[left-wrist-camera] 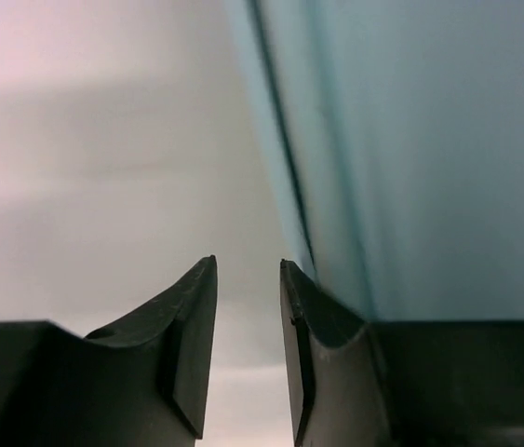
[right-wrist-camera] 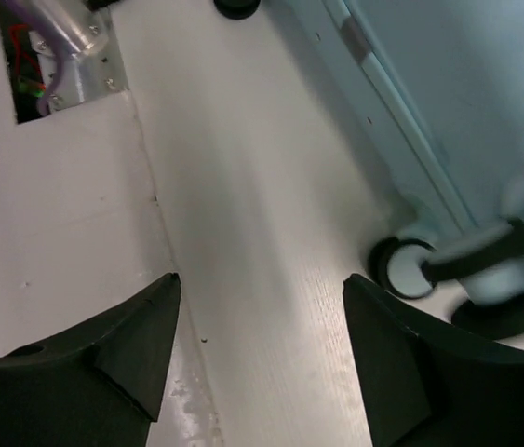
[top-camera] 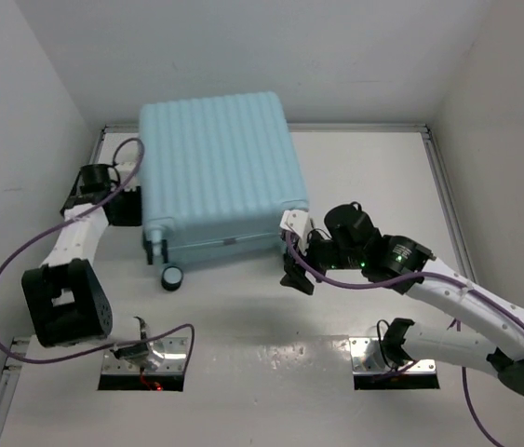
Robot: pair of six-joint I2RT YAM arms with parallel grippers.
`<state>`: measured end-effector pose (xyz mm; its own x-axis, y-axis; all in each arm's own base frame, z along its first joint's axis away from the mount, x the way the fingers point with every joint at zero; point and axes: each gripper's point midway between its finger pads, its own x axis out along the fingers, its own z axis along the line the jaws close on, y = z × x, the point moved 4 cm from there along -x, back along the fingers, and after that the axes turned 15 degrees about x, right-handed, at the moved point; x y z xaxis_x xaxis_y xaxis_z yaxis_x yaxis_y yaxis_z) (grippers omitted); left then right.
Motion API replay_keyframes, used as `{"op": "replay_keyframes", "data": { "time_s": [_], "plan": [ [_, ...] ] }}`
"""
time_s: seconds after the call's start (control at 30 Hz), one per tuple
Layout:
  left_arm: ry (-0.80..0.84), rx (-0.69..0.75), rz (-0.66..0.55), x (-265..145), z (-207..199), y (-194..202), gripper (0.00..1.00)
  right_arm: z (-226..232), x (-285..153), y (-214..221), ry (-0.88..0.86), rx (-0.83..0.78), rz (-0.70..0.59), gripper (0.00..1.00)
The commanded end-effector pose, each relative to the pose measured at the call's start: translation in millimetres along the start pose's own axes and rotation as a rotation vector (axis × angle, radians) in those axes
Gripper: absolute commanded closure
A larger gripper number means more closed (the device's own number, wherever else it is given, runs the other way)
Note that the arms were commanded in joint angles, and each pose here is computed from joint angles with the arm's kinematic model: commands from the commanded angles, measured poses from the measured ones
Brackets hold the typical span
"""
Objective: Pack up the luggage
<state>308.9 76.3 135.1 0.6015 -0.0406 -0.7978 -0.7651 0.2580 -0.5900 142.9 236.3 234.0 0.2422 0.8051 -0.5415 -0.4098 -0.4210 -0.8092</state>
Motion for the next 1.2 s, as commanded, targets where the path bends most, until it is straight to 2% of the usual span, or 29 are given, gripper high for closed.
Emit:
{"op": "replay_keyframes", "data": {
  "time_s": [0.0, 0.03, 0.1, 0.2, 0.3, 0.33, 0.47, 0.53, 0.6, 0.63, 0.7, 0.73, 0.77, 0.83, 0.87, 0.9, 0.97, 1.03, 1.1, 1.17],
  "plan": [
    [0.632, 0.261, -0.468, -65.5, -163.3, -90.9, 0.61, -17.3, -5.6, 4.8, 0.133, 0.088, -0.046, 0.29],
    [0.716, 0.331, -0.507, -78.9, -200.9, -98.0, 0.60, -29.0, -8.0, 8.3, 0.176, 0.119, -0.062, 0.29],
    [0.790, 0.409, -0.606, -105.3, -245.1, -115.9, 0.58, -47.1, -16.9, 6.2, 0.254, 0.220, -0.117, 0.25],
    [0.835, 0.448, -0.699, -130.2, -268.8, -135.2, 0.57, -58.4, -26.9, 3.2, 0.288, 0.327, -0.168, 0.19],
    [0.779, 0.429, -0.781, -150.1, -253.1, -167.9, 0.57, -60.5, -44.7, -5.5, 0.319, 0.370, -0.228, 0.18],
    [0.687, 0.346, -0.797, -152.1, -227.8, -184.4, 0.57, -62.6, -51.6, -5.3, 0.349, 0.380, -0.234, 0.18],
    [0.377, 0.194, -0.891, -156.0, -150.6, -219.2, 0.60, -83.9, -78.4, 5.0, 0.542, 0.425, -0.260, 0.21],
    [0.239, 0.107, -0.852, -135.2, -115.7, -229.5, 0.63, -107.4, -101.8, 14.4, 0.714, 0.490, -0.305, 0.28],
    [0.212, 0.053, -0.822, -124.1, -97.6, -243.4, 0.66, -119.5, -109.7, 26.2, 0.798, 0.545, -0.313, 0.36],
    [0.235, 0.029, -0.763, -93.5, -92.6, -245.6, 0.67, -127.1, -118.5, 31.8, 0.844, 0.578, -0.334, 0.47],
    [0.295, 0.009, -0.763, -81.9, -87.2, -259.0, 0.67, -140.3, -136.6, 46.3, 0.941, 0.681, -0.352, 0.60],
    [0.319, -0.021, -0.727, -52.7, -81.2, -261.5, 0.66, -143.5, -139.9, 51.8, 0.965, 0.737, -0.352, 0.71],
    [0.347, -0.070, -0.713, -42.1, -78.8, -265.9, 0.66, -143.4, -143.8, 67.1, 0.978, 0.825, -0.312, 0.76],
    [0.411, -0.082, -0.749, -31.2, -73.0, -284.3, 0.64, -150.8, -152.8, 84.9, 1.023, 0.951, -0.310, 0.83],
    [0.454, -0.137, -0.687, 1.4, -75.2, -281.1, 0.64, -154.1, -161.9, 100.4, 1.045, 1.072, -0.312, 0.87],
    [0.462, -0.141, -0.722, 1.9, -67.3, -296.4, 0.61, -155.2, -164.0, 109.3, 1.066, 1.127, -0.305, 0.88],
    [0.494, -0.176, -0.697, 24.9, -66.7, -302.5, 0.57, -153.2, -162.5, 117.2, 1.003, 1.238, -0.306, 0.88],
    [0.496, -0.181, -0.717, 51.0, -62.0, -312.8, 0.48, -157.1, -161.2, 129.3, 0.970, 1.372, -0.306, 0.85],
    [0.514, -0.202, -0.712, 67.8, -61.0, -317.7, 0.42, -166.1, -162.3, 139.7, 0.932, 1.500, -0.323, 0.75],
    [0.537, -0.202, -0.709, 96.5, -63.8, -325.2, 0.40, -173.6, -161.8, 150.5, 0.914, 1.581, -0.307, 0.68]
  ]
}}
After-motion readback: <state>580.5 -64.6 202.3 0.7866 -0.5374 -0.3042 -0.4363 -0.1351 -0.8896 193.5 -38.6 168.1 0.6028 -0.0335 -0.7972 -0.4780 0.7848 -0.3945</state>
